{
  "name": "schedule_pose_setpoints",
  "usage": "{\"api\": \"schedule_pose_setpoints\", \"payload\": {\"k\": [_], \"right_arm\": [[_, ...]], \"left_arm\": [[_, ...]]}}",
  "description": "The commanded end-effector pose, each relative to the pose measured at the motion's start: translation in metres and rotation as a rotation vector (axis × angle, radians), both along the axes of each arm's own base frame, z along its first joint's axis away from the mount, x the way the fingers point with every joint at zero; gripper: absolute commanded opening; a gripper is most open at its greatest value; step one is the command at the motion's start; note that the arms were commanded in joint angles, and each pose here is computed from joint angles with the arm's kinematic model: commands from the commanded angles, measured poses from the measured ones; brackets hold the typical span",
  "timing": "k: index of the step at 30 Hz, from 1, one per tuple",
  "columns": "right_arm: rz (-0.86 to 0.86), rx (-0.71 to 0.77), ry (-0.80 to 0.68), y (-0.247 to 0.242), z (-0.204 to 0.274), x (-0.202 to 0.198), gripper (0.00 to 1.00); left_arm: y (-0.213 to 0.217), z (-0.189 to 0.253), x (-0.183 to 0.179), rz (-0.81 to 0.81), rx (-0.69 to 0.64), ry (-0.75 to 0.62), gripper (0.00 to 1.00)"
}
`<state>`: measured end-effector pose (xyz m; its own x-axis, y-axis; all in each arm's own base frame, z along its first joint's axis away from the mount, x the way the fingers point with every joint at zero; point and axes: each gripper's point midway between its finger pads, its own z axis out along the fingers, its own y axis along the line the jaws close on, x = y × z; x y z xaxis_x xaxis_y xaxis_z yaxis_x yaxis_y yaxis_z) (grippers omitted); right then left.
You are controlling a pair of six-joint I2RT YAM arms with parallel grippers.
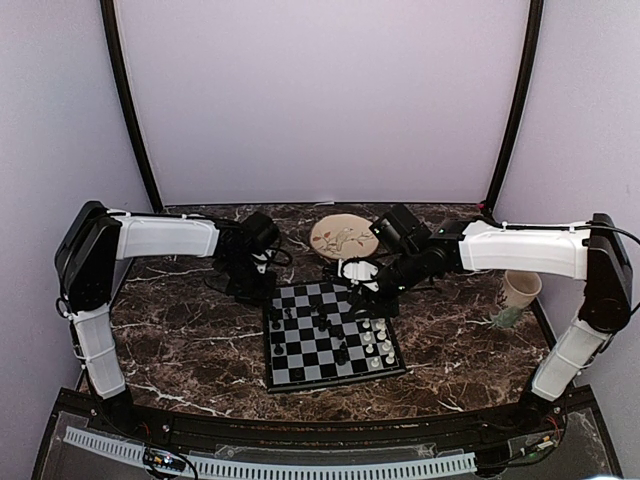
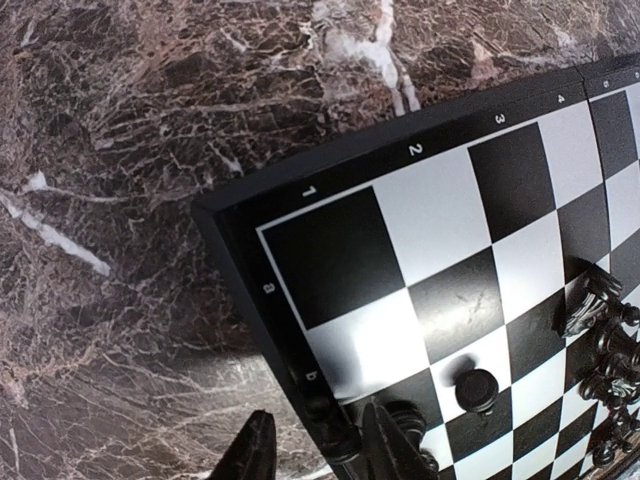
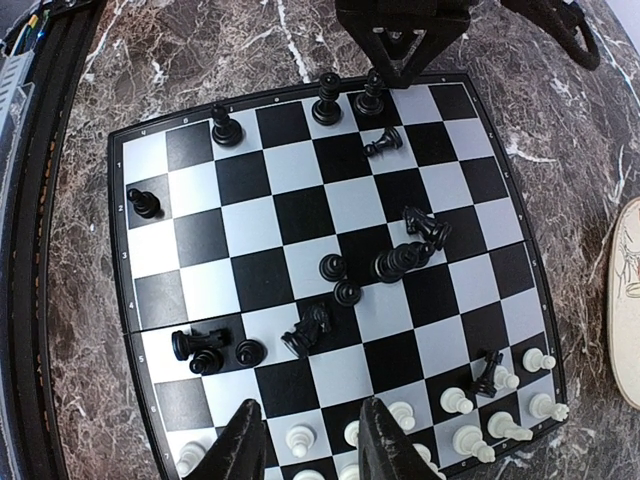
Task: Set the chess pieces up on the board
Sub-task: Pick up the pawn from the chessboard.
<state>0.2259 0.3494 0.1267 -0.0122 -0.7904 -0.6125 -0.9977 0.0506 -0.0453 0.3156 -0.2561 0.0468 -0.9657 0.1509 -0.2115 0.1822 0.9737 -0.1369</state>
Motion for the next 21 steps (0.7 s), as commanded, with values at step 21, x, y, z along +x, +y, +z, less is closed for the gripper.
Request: {"api": "schedule_pose_setpoints", "payload": {"k": [21], "right_arm": [[0.013,0.026,-0.012,0.0022,0.0057,-0.0007,0.32]], "left_arm": [[0.0073,-0.0162,-0.0242,-0.023,0.058,0.1,0.22]]}}
